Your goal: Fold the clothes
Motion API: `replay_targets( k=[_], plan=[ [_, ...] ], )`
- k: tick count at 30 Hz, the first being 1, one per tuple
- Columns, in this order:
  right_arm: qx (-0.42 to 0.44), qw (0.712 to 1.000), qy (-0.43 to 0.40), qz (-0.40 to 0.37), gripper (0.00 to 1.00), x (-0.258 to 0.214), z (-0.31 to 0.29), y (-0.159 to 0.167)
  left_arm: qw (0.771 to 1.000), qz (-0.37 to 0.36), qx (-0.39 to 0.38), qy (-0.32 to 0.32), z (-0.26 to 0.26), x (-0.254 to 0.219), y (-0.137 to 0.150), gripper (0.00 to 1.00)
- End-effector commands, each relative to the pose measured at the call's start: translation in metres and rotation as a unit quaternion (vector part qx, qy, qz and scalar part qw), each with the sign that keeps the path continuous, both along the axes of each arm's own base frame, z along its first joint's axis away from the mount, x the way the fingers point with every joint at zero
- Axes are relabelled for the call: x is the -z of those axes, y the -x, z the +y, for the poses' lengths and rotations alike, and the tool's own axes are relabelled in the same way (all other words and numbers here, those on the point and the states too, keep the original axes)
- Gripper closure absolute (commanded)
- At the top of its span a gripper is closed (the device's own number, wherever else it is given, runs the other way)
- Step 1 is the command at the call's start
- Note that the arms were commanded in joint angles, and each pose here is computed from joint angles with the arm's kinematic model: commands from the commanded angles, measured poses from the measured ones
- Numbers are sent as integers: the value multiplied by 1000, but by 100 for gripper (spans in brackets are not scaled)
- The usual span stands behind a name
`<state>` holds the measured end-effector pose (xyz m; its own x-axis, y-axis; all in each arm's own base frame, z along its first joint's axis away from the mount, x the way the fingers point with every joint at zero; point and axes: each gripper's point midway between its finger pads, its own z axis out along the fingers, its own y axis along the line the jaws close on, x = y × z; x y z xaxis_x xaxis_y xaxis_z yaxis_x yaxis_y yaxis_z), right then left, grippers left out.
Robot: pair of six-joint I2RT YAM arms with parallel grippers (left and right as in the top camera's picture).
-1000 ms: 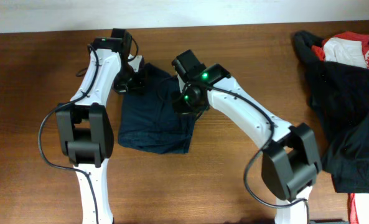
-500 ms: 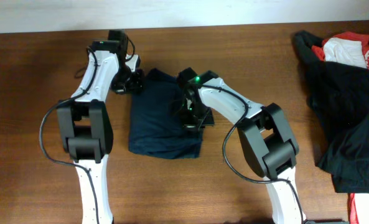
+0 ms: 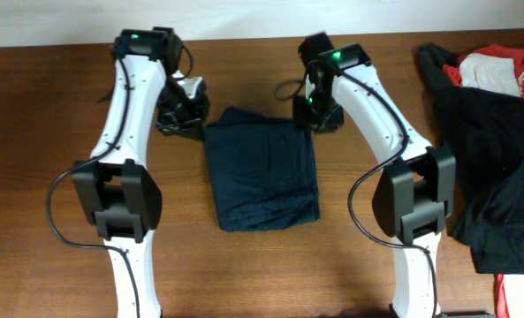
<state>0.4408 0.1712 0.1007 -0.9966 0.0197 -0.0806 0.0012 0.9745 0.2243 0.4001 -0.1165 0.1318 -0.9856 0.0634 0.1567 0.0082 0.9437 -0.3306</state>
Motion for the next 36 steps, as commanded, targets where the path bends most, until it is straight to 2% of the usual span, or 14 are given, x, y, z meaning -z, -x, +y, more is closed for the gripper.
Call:
replay_targets(
  k=[1, 3, 10, 12, 16, 20, 21, 23, 26, 28, 29, 31, 34, 36],
  plan=[
    [-10, 988, -151, -35, 73, -37, 28, -20, 998, 19, 24, 54, -40, -6, 15, 100],
    [-8, 983, -177, -53, 81, -37, 29, -36, 996, 36, 37, 74, -59, -4, 26, 99],
    [-6, 982, -177, -58, 80, -19, 27, -48, 988, 129, 75, 49, -60, 27, 85, 100],
    [-7, 984, -174, -40, 81, -4, 30, -44, 985, 155, 80, 20, -48, 41, 99, 99],
    [-30, 986, -164, 1, 82, 34, 58, -29, 988, 132, 80, 15, -47, 78, 95, 99],
    [-36, 987, -153, 40, 83, 70, 67, -17, 982, 178, 68, 2, -36, 119, 128, 99],
    [-30, 989, -135, 45, 84, 76, 60, -16, 979, 192, 66, -6, -29, 130, 140, 99],
    [-16, 998, -41, 41, 85, 90, 29, -15, 974, 211, 53, -58, -6, 142, 152, 99],
    [-6, 998, 5, 59, 85, 95, 8, -8, 974, 205, 32, -87, 19, 141, 147, 99],
    [3, 998, 5, 61, 96, 92, -1, -10, 980, 183, 18, -82, 26, 128, 138, 100],
    [8, 998, 5, 63, 96, 86, -5, -11, 982, 168, 15, -83, 28, 122, 134, 99],
    [6, 999, -5, 37, 96, 45, -9, -25, 990, 112, 11, -86, 32, 98, 121, 99],
    [-91, 990, -102, -41, 96, -21, 37, -41, 992, 93, 10, -86, 33, 89, 118, 99],
    [-119, 985, -109, -57, 94, -31, 63, -36, 993, 87, 10, -84, 32, 90, 115, 99]
  ],
)
